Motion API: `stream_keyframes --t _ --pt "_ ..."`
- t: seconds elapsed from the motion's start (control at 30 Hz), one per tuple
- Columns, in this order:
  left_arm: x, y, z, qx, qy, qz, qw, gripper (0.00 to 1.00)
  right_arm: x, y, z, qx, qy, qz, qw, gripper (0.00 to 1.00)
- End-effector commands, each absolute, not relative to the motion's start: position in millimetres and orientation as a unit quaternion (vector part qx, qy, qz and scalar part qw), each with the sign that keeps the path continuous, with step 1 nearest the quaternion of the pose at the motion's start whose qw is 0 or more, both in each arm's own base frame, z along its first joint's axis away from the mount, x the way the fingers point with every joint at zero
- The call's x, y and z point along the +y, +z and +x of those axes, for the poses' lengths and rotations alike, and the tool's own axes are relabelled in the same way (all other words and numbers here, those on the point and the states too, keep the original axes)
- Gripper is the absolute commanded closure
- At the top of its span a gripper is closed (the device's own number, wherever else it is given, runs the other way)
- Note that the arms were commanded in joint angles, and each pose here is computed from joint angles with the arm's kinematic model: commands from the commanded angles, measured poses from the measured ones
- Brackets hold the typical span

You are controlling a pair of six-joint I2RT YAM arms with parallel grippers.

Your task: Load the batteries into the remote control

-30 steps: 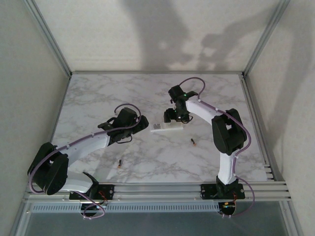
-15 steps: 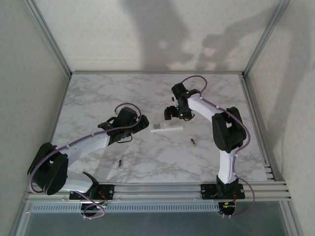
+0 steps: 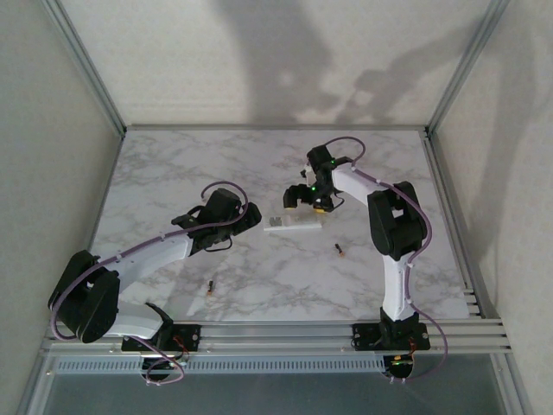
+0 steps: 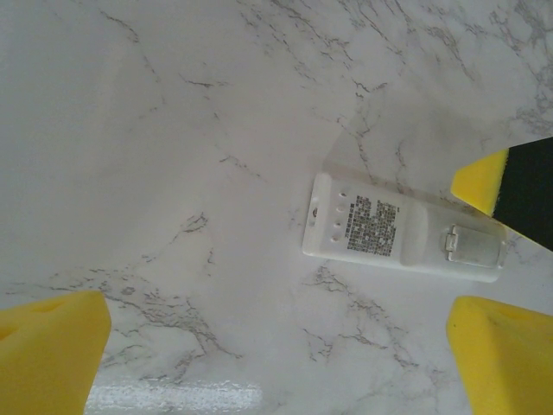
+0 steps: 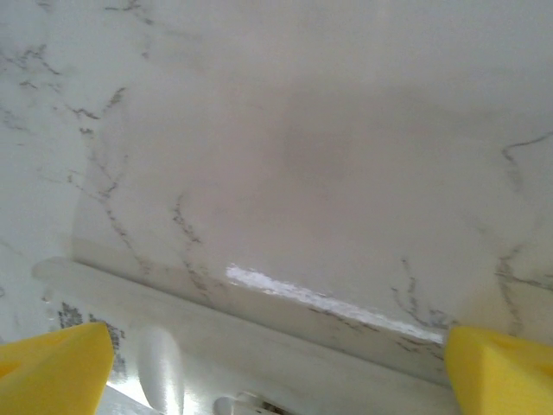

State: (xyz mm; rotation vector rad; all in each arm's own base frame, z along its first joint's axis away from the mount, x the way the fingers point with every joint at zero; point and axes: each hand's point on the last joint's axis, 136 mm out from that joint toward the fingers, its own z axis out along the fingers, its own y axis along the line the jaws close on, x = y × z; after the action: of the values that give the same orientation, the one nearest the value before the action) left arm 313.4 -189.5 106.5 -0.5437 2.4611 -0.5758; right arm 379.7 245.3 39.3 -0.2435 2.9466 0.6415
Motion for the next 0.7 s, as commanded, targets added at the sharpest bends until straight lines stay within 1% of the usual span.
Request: stream_keyframes --t 0.0,0.27,0.47,0.53,0.6,0.67 --pt "-185 114 316 0.913 -0.211 -0.201 0.286 0.00 250 49 361 0.966 0.242 -0.076 0.045 0.01" --pt "-187 111 317 0.913 -0.213 -0.200 0.284 0.01 250 55 320 0.969 0.231 -0.074 0.044 0.03" --pt "-188 110 315 0.913 -0.217 -0.201 0.281 0.00 255 60 301 0.973 0.204 -0.092 0.050 0.03" --pt "-187 110 315 0.913 -0.217 -0.201 0.281 0.01 257 61 298 0.975 0.193 -0.101 0.052 0.05" --pt "-186 110 314 0.913 -0.216 -0.201 0.282 0.00 250 62 301 0.980 0.148 -0.111 0.069 0.07" --pt "-185 111 313 0.912 -0.217 -0.202 0.284 0.00 246 64 307 0.981 0.116 -0.126 0.086 0.14"
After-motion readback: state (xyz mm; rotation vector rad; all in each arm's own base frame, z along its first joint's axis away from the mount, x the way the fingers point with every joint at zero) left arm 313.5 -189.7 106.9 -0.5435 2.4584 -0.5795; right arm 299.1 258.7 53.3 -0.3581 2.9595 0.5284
